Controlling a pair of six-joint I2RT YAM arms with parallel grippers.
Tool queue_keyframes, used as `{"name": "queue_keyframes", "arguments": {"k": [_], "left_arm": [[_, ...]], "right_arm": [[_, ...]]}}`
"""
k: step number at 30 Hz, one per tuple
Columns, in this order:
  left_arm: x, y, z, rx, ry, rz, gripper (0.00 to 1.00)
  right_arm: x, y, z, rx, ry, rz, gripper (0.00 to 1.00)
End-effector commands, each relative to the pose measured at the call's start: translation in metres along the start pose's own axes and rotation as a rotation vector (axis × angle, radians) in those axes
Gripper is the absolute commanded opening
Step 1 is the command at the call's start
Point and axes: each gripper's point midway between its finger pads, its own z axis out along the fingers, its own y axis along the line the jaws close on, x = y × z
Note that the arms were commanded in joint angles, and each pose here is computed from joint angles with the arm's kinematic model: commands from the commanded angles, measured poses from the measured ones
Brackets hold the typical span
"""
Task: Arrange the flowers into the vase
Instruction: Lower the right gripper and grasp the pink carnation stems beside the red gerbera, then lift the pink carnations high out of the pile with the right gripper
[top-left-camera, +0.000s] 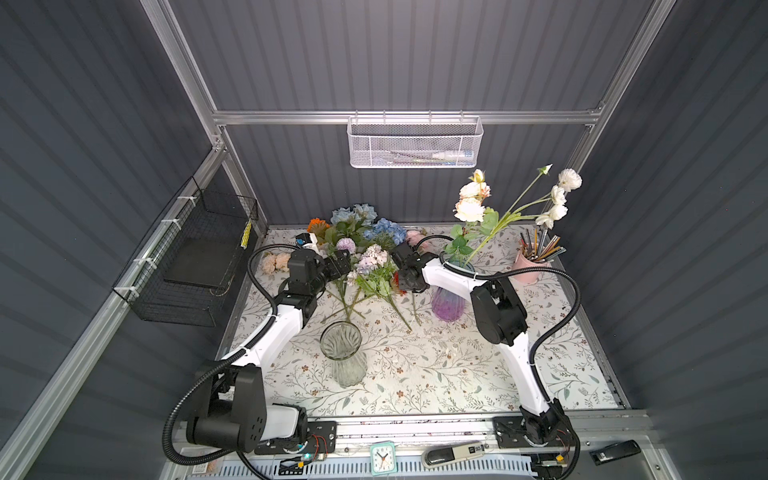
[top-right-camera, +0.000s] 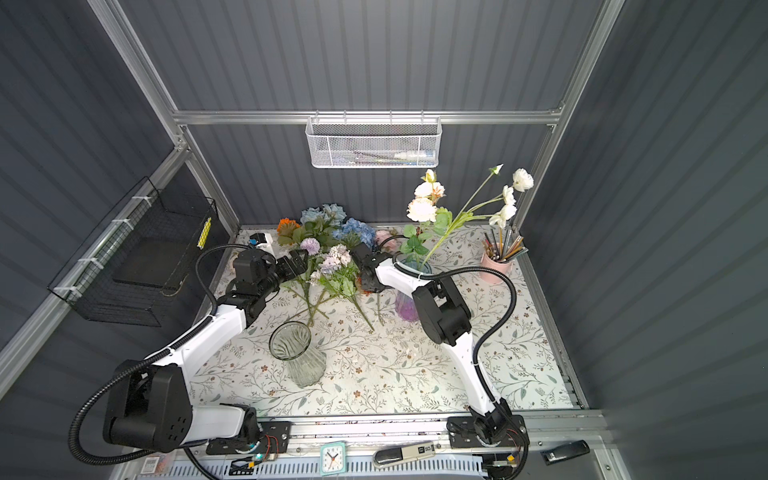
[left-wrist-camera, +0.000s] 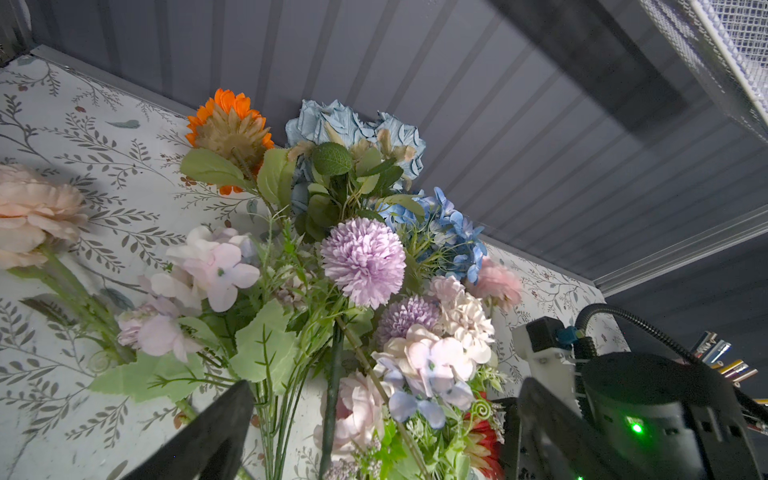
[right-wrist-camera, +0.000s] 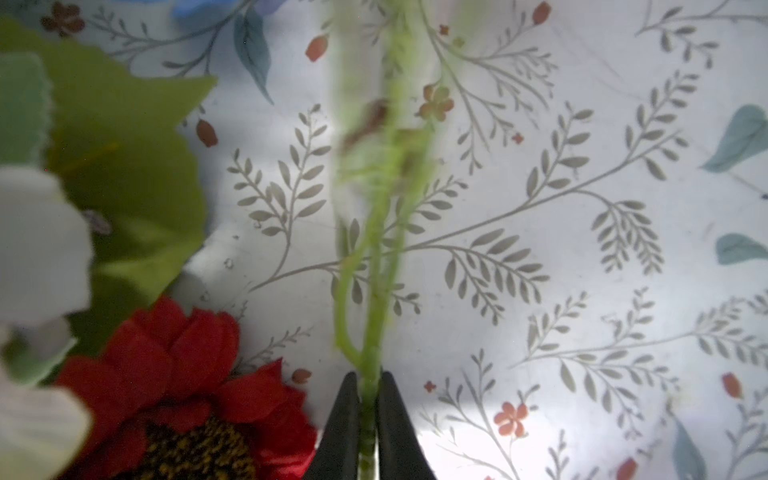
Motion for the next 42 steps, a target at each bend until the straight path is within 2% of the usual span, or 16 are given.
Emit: {"name": "queue_keyframes", "arguments": {"k": [1, 3, 10, 15, 24, 27, 32, 37, 42], "left_arm": [[-0.009, -0.005, -0.006, 0.023, -0.027, -0.006, 1.0], [-0.011, -0.007, -0.008, 0.029, -0.029, -0.008, 1.0], [-0.022, -0.03, -0.017, 0.131, -0.043, -0.007, 1.0], [-0.028, -0.049, -0.026, 0.226, -0.055, 0.003, 1.0], [-0.036, -0.075, -0.048, 0.384, -0.123, 0.025, 1.0], [-0.035, -0.086, -0.056, 0.447, -0.124, 0.043, 0.99], [-0.036, -0.1, -0.068, 0.542, -0.15, 0.055, 0.99], [-0.036, -0.128, -0.079, 0.714, -0.137, 0.049, 0.92], [-0.015, -0.16, -0.08, 0.789, -0.071, 0.161, 0.87]], "right_arm": [[-0.004, -0.002, -0.001, 0.005, -0.005, 0.011, 0.04], [-0.009, -0.003, -0.013, -0.008, -0.024, 0.02, 0.0], [-0.027, -0.005, -0.068, -0.094, -0.117, 0.054, 0.0], [-0.028, 0.006, -0.113, -0.19, -0.183, 0.036, 0.0], [-0.052, 0.065, -0.213, -0.537, -0.325, -0.073, 0.0], [-0.063, 0.074, -0.246, -0.599, -0.389, -0.13, 0.0], [-0.077, 0.077, -0.288, -0.675, -0.487, -0.19, 0.0], [-0.086, 0.079, -0.315, -0.727, -0.583, -0.236, 0.0], [-0.109, 0.077, -0.345, -0.729, -0.746, -0.258, 0.0]]}}
